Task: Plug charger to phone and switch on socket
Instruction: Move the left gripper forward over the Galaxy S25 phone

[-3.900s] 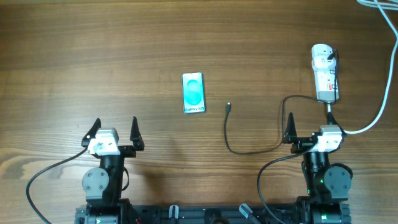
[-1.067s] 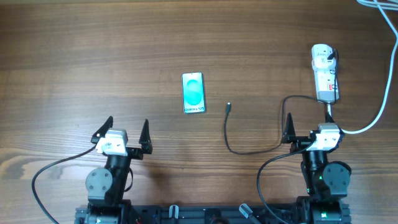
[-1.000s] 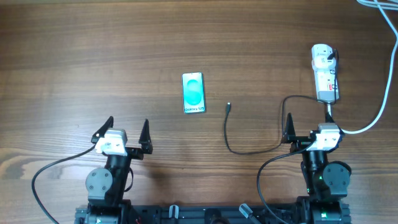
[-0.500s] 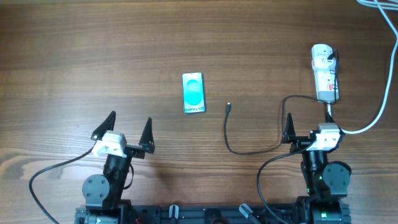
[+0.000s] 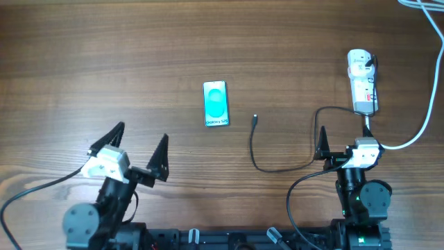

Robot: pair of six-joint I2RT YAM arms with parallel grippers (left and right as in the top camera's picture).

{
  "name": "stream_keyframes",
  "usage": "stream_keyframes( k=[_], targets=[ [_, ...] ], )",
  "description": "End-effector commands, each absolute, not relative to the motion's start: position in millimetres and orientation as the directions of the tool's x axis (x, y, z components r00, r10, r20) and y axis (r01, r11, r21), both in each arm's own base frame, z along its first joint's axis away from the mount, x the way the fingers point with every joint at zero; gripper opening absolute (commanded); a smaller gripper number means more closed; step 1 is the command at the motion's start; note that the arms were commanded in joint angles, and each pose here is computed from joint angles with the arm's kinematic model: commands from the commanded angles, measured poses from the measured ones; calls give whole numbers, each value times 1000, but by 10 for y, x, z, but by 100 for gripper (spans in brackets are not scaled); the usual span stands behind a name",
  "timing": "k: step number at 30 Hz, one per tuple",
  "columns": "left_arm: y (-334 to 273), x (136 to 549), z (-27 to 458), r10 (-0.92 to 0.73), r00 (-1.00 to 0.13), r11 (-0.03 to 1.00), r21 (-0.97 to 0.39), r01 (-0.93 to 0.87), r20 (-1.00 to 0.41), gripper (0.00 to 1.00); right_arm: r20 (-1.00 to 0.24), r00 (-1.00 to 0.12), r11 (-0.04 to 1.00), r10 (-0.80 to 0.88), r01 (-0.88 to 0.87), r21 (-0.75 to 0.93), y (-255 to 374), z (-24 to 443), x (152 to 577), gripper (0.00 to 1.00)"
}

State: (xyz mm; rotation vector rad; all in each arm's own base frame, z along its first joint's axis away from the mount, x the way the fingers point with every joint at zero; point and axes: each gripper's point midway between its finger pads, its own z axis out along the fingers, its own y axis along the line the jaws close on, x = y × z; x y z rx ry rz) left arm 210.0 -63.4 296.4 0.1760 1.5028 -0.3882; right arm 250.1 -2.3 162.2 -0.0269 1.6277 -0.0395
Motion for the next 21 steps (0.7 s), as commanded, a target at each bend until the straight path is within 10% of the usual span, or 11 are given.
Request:
stream_keyframes(
  k=[1, 7, 14, 21],
  targets=[
    [-937, 1888, 3322, -149, 121, 837, -60, 543, -981, 100, -998, -57, 1000, -25, -8, -25, 8, 1618, 2504, 100],
    [-1063, 1766, 3729, -303, 4, 740, -233, 631, -953, 100, -998, -57, 1000, -25, -8, -25, 8, 1618, 2504, 100],
    [-1122, 2291, 3674, -189, -555, 770, -473, 428, -810, 100, -998, -57, 1000, -25, -8, -25, 8, 1618, 2504, 100],
    [-1564, 2657, 3275, -172, -817, 623, -703, 342, -550, 100, -998, -57, 1000, -25, -8, -25, 9, 1618, 2504, 100]
  ],
)
